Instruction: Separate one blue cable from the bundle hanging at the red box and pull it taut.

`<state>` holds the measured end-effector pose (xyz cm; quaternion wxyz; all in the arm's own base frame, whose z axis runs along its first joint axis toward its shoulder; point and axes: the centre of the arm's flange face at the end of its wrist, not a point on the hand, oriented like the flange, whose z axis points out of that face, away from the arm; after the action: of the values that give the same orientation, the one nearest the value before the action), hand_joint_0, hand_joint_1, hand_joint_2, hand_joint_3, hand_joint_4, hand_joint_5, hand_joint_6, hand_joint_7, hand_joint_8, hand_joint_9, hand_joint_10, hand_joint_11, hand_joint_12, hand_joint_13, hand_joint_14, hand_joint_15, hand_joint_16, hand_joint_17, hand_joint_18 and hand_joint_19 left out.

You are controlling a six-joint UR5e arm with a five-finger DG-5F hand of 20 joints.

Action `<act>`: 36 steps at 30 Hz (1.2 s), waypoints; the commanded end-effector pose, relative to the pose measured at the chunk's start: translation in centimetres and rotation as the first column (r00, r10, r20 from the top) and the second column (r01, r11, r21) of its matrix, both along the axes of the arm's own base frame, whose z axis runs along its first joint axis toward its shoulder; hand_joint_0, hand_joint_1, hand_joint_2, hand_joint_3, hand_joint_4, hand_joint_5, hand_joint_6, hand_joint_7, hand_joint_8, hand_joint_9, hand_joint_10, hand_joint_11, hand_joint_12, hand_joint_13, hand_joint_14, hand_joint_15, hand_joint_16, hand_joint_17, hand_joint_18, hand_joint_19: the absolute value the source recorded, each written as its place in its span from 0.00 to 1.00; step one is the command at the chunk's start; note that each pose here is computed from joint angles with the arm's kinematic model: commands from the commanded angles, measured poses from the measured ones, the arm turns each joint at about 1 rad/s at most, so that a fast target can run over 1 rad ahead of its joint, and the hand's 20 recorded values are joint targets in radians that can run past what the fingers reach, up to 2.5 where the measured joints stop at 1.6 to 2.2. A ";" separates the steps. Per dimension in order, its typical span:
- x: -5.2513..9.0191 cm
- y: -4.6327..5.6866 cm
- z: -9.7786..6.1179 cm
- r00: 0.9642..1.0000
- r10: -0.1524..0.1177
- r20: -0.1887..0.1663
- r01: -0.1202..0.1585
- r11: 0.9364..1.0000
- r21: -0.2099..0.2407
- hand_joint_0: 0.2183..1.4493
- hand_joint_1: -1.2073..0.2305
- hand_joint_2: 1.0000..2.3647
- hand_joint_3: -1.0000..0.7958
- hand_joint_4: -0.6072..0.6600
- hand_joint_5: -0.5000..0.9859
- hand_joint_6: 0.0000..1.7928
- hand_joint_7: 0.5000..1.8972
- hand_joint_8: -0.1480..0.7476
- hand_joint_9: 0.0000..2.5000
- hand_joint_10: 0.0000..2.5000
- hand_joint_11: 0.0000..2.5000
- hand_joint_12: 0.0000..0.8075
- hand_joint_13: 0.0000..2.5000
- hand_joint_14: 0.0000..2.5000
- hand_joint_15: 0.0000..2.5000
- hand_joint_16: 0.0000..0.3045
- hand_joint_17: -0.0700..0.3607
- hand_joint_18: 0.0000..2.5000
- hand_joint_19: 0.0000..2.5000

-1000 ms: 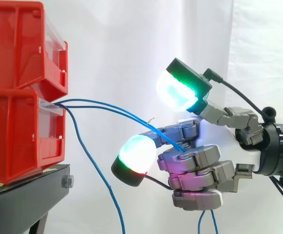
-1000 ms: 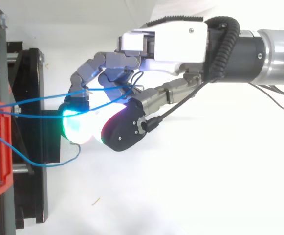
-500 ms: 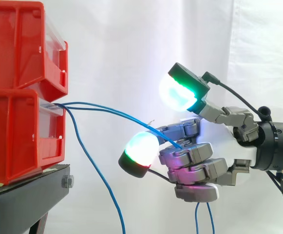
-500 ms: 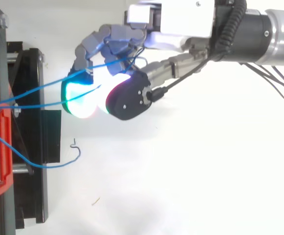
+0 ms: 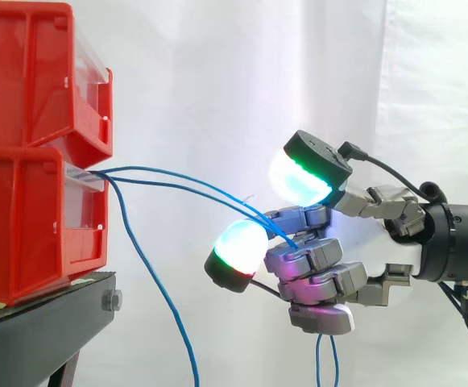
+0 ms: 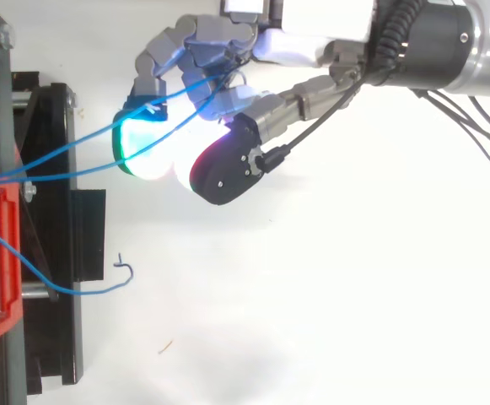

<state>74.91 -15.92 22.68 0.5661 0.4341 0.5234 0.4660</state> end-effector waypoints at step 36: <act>-0.8 -2.2 -3.3 0.998 -0.045 0.035 0.045 0.999 0.005 0.27 0.49 0.00 0.28 0.66 0.22 0.44 0.23 0.65 0.34 1.00 0.89 0.70 0.62 1.00 0.54 0.22 0.52 0.73 0.46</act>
<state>73.96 -18.08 19.38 0.5821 0.4411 0.5059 0.4590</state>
